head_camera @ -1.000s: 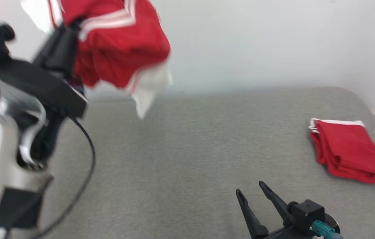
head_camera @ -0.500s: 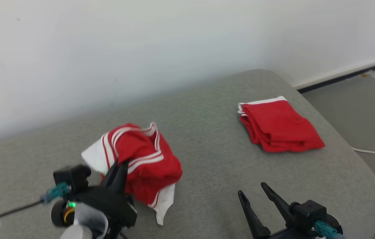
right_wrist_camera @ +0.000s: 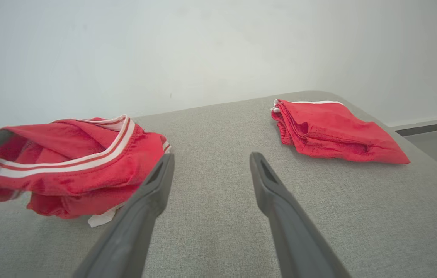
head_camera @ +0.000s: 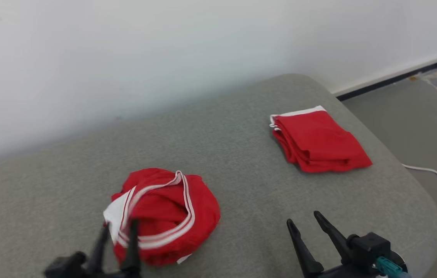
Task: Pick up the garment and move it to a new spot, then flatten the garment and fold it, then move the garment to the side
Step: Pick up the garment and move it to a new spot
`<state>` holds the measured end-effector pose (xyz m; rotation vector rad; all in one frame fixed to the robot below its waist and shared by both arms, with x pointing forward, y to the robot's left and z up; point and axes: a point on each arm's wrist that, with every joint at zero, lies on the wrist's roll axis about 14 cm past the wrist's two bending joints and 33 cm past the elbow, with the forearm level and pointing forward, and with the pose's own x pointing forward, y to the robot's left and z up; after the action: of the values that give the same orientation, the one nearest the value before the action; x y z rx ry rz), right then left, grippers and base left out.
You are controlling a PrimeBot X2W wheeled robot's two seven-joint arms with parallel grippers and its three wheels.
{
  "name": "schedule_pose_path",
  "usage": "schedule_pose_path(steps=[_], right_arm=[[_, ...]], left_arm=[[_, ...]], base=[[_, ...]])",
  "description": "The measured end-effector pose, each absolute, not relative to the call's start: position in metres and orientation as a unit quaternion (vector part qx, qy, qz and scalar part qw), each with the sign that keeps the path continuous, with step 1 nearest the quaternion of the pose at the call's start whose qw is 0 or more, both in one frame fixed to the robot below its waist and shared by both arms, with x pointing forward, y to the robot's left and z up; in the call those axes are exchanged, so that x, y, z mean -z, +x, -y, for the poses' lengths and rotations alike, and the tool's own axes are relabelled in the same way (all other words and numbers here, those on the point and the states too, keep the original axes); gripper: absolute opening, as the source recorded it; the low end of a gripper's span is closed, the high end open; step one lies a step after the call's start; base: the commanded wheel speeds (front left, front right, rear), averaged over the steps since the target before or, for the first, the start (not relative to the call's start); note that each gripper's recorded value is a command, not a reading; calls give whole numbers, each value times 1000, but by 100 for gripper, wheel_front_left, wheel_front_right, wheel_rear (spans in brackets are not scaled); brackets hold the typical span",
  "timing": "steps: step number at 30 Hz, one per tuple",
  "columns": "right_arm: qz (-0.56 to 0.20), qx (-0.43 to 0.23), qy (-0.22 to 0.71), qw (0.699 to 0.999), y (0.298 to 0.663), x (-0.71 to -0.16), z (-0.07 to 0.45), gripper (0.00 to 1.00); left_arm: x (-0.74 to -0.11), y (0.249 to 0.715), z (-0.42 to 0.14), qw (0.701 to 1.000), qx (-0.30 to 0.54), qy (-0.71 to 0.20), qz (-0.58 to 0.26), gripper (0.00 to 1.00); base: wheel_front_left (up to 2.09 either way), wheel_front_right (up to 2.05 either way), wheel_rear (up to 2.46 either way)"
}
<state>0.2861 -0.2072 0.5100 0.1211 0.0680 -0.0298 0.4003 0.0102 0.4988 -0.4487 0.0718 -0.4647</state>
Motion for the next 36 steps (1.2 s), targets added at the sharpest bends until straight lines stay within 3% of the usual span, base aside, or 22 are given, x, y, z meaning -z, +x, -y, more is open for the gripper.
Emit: schedule_pose_path(steps=[9,25,36], right_arm=[[-31,5,65,997,292,-507,205,100],[-41,7,46,998,291,-489,216,100],[-53,-7,50,997,287,-482,204,100]], left_arm=[[-537,380,-102,972,130,-182,67,100],[-488,306,-201,997,9,-80,18,100],[-483,302,-198,997,21,-77,9,100]], base=[[0,0,0],[0,0,0],[0,0,0]])
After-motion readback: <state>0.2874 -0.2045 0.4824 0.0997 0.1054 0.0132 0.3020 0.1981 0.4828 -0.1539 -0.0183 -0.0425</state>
